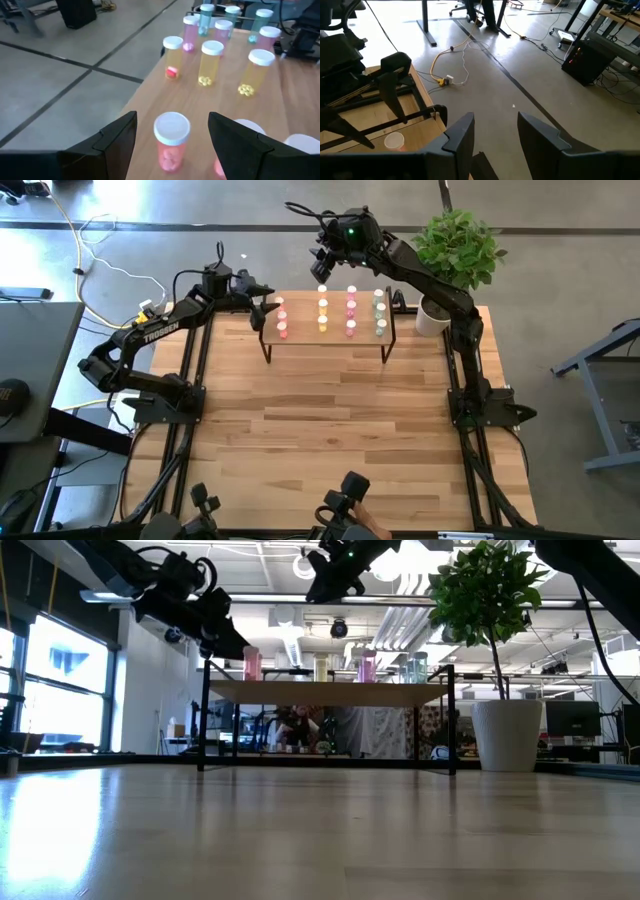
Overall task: Pick and place medicine bottles onto shelf by color
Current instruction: Adjust the pink pill bottles on the shelf
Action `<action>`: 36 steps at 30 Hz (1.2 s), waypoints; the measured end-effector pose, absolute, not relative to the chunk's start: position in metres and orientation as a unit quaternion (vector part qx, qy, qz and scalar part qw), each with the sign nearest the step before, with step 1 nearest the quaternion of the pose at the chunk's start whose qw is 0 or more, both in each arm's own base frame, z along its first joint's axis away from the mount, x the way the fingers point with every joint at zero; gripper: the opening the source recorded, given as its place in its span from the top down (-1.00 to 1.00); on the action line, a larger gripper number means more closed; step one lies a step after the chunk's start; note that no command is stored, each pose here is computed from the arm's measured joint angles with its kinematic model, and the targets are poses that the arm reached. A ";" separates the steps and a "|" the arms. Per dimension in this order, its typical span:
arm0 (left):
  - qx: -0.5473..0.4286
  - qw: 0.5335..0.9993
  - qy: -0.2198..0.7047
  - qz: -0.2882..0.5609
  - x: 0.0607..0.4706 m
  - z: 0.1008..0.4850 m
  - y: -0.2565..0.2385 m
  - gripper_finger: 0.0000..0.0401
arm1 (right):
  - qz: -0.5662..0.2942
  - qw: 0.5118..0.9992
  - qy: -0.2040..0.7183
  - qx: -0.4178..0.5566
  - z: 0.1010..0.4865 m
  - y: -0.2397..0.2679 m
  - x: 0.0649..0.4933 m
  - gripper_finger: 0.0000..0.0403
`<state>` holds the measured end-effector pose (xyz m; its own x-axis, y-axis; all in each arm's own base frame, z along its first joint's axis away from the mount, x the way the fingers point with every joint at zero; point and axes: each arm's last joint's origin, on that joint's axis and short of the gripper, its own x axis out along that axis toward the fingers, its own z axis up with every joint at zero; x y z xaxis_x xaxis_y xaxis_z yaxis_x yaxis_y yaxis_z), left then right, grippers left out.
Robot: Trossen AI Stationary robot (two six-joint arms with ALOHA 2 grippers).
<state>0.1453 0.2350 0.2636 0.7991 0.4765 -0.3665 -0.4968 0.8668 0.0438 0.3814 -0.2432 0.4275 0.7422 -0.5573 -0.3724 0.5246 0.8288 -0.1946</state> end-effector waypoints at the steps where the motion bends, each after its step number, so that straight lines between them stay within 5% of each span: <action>1: -0.029 0.949 0.187 0.254 0.145 0.263 0.235 -0.17 | -0.290 0.933 0.212 -0.039 0.427 -0.243 0.381 0.29; 36: -0.010 0.930 0.232 0.286 0.152 0.249 0.241 -0.17 | -0.290 0.932 0.214 -0.038 0.427 -0.243 0.381 0.29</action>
<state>0.1523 0.2410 0.2485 0.7285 0.5269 -0.4378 -0.5363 0.8363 0.1141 0.3813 -0.2431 0.4271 0.7408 -0.5564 -0.3763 0.5241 0.8292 -0.1943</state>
